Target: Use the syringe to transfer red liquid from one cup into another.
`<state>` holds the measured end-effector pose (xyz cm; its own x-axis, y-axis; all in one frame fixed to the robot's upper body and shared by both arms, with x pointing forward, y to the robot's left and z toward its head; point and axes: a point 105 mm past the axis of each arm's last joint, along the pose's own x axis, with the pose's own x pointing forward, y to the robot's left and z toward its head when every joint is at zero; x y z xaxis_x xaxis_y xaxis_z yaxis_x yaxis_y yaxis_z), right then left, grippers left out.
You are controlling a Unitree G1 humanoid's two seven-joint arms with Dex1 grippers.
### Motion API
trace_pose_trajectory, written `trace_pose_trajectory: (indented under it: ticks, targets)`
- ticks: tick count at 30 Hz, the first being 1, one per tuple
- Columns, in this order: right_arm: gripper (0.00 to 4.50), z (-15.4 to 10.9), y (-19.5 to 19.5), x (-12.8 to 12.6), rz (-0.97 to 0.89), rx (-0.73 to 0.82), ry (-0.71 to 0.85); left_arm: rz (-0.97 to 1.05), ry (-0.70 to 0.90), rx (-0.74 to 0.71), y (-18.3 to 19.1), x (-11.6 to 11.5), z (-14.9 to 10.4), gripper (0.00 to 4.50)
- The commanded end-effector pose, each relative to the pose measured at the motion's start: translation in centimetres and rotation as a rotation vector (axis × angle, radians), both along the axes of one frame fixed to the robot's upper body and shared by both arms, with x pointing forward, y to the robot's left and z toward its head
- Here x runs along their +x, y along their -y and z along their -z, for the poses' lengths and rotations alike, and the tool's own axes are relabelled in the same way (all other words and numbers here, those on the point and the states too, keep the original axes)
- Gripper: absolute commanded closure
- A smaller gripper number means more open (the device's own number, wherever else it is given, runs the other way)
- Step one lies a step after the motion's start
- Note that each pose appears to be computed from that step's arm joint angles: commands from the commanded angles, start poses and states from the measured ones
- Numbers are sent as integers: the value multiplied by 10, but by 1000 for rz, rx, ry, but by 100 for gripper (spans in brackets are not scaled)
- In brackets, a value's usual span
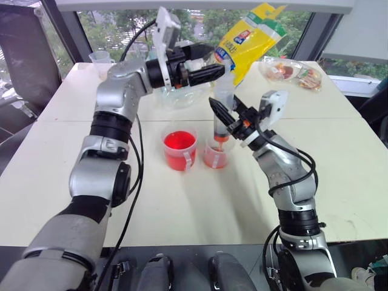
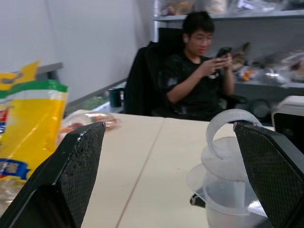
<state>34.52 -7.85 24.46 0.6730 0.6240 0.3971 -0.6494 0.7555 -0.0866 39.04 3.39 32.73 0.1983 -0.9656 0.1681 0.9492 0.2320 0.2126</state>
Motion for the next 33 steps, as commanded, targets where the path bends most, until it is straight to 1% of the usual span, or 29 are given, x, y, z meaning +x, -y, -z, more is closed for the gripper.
trace_pose_trajectory:
  ticks: [1, 3, 6, 7, 8, 9, 18, 24, 26, 33]
  targets:
    - [307, -19, -10, -12, -45, -4, 86, 82, 34, 29, 16, -11, -8, 95]
    - [307, -20, -10, -12, -46, -7, 88, 100, 25, 30, 18, -12, -7, 180]
    - [307, -20, -10, -12, -46, -10, 90, 121, 19, 33, 20, -13, -5, 336]
    - [307, -20, -10, -12, -46, -12, 92, 128, 17, 35, 21, -14, -4, 370]
    - [307, -20, -10, -12, -46, -14, 95, 134, 15, 38, 22, -15, -3, 439]
    - [307, -21, -10, -12, -46, -15, 97, 141, 10, 42, 23, -16, -2, 446]
    - [307, -31, -8, -13, -43, -9, 128, 184, 3, 95, 26, -23, 9, 446]
    - [307, -41, -7, -12, -41, 5, 149, 181, 7, 143, 27, -24, 20, 446]
    - [307, -42, -7, -12, -42, 6, 153, 182, 14, 169, 29, -25, 27, 446]
    - [307, -48, -4, -12, -32, 5, 169, 189, 13, 192, 35, -27, 40, 446]
